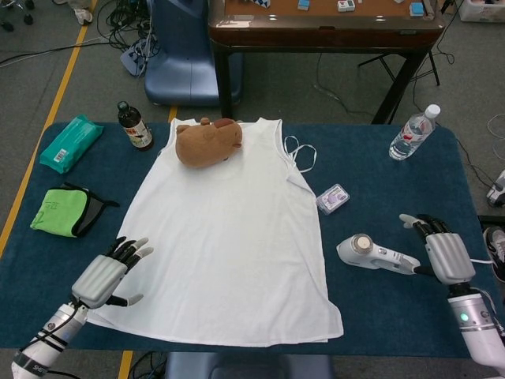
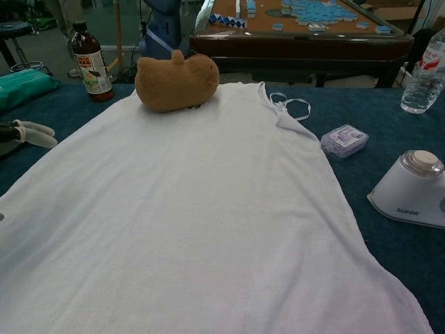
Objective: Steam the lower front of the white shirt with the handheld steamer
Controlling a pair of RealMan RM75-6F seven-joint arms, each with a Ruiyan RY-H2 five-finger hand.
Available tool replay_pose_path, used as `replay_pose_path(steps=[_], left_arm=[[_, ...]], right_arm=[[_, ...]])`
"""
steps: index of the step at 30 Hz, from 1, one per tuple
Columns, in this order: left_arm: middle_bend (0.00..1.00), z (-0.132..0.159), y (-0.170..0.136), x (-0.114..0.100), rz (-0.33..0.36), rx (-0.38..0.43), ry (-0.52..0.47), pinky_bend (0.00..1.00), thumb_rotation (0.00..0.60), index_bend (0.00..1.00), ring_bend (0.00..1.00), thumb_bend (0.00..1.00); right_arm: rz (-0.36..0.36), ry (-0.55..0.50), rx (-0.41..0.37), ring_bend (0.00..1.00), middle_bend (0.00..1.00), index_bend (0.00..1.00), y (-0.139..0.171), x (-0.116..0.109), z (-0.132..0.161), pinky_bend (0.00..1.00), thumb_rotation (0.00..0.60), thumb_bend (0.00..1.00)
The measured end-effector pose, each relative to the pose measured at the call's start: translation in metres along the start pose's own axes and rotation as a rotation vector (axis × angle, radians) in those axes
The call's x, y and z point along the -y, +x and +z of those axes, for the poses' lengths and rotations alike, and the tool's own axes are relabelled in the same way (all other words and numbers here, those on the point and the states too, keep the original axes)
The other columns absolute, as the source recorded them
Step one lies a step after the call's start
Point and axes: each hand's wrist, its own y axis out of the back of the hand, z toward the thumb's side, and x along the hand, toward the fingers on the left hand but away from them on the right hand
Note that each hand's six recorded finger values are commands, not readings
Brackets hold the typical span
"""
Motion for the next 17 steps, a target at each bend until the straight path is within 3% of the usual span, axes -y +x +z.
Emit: replay_pose_path(steps=[11,17], left_arm=[[0.05,-0.049,-0.03,-0.031,0.239,-0.254,-0.059,0.0,0.6,0.11,0.07,0.17],[0.05,-0.064,-0.063,-0.027,0.284,-0.366,-0.082,0.0,0.6,0.11,0.07,0.17]], right_arm=[[-0.022,0.106,0.128,0.2,0.37,0.31,0.044,-0.044,-0.008,0.2,0.6,0.11],[-0.044,0.108,0.179,0.2,0.37,0.31,0.066,-0.052,-0.016,0.2,0.6,0.11]])
